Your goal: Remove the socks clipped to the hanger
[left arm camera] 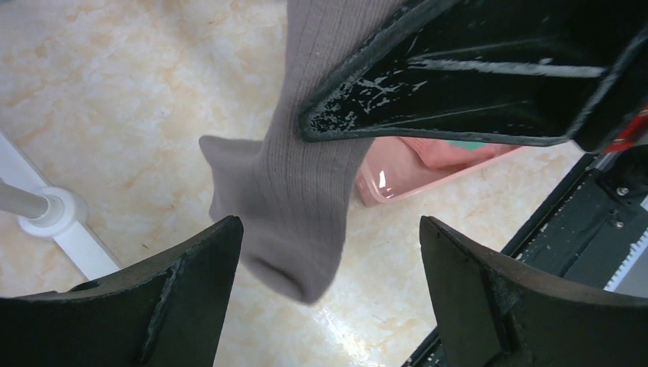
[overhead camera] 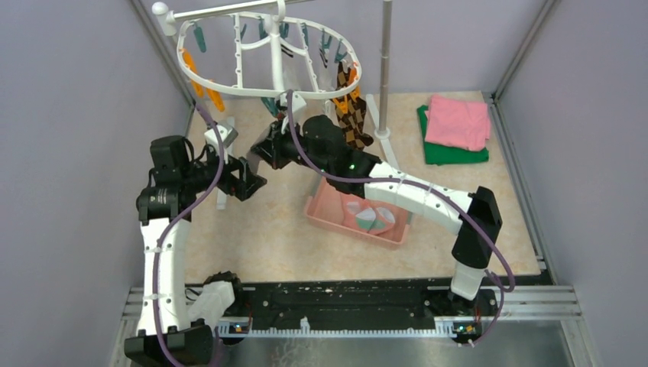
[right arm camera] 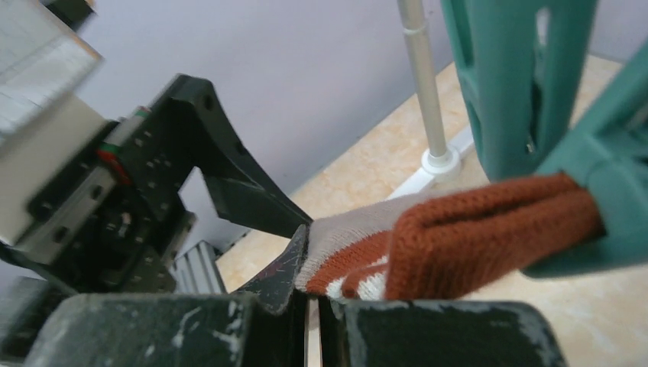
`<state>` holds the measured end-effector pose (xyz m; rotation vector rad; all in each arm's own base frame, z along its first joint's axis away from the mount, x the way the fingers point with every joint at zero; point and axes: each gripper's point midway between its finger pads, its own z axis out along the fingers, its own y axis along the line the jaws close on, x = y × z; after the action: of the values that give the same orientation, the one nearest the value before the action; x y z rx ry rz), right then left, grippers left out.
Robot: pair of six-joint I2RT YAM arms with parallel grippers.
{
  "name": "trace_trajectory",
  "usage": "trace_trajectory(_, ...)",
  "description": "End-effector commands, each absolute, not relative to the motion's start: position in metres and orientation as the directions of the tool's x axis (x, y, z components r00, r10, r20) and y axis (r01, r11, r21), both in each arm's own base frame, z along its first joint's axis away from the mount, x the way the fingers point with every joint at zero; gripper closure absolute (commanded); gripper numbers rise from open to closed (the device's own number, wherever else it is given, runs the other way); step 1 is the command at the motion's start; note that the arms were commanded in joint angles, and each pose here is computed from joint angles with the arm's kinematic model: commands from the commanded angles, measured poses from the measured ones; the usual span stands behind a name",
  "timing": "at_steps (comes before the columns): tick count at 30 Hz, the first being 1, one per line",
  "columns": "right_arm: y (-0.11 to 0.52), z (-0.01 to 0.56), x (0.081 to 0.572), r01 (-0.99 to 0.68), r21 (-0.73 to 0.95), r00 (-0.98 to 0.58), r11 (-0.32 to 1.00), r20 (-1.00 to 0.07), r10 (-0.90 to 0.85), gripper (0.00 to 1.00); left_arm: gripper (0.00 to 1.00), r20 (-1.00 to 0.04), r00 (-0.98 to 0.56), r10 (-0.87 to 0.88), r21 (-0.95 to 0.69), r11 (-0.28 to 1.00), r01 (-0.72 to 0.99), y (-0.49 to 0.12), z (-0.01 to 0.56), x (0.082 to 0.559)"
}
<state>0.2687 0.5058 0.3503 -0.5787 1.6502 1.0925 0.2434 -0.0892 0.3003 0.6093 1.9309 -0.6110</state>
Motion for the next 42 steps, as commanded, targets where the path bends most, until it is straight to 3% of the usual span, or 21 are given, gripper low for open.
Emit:
trace_trajectory(1,0.513,0.384,0.266,-0.797,0.451,-0.405,0.402,-0.892,0.200,1.00,0.09,-0.939,-0.269,0.214,-0.039,0.711,0.702,-0.090,0.308,0.260)
trace_trajectory(3,0.514,0.385,0.268,-0.790,0.468,-0.422,0.396,-0.884,0.203,1.00,0.09,-0.939,-0.261,0.226,-0.024,0.711,0.702,-0.088,0.306,0.265)
trace_trajectory(6,0.516,0.386,0.268,-0.782,0.483,-0.437,0.394,-0.876,0.206,1.00,0.19,-0.939,-0.247,0.240,0.007,0.729,0.684,-0.083,0.304,0.275)
trace_trajectory(10,0.515,0.379,0.268,-0.765,0.496,-0.460,0.410,-0.867,0.190,0.91,0.49,-0.945,-0.202,0.257,0.062,0.748,0.660,-0.077,0.307,0.284)
trace_trajectory(13,0.510,0.374,0.270,-0.745,0.504,-0.476,0.437,-0.861,0.180,0.71,0.72,-0.947,-0.174,0.272,0.102,0.764,0.637,-0.072,0.310,0.288)
trace_trajectory(15,0.505,0.369,0.271,-0.724,0.509,-0.488,0.466,-0.855,0.176,0.53,0.86,-0.944,-0.169,0.282,0.120,0.775,0.620,-0.068,0.308,0.290)
trace_trajectory(17,0.495,0.364,0.273,-0.698,0.513,-0.496,0.500,-0.850,0.179,0.41,0.96,-0.942,-0.167,0.291,0.132,0.779,0.612,-0.066,0.305,0.291)
trace_trajectory(21,0.458,0.367,0.281,-0.638,0.506,-0.481,0.581,-0.851,0.212,0.28,1.00,-0.939,-0.176,0.296,0.133,0.783,0.607,-0.065,0.300,0.291)
trace_trajectory(25,0.420,0.388,0.287,-0.623,0.468,-0.410,0.627,-0.878,0.248,0.25,1.00,-0.938,-0.182,0.294,0.128,0.784,0.608,-0.065,0.298,0.291)
trace_trajectory(33,0.402,0.450,0.286,-0.679,0.383,-0.275,0.626,-0.924,0.268,0.39,1.00,-0.943,-0.180,0.280,0.115,0.782,0.613,-0.067,0.299,0.288)
trace_trajectory(42,0.414,0.467,0.306,-0.675,0.329,-0.201,0.661,-0.943,0.264,0.40,1.00,-0.948,-0.168,0.271,0.111,0.774,0.624,-0.071,0.305,0.285)
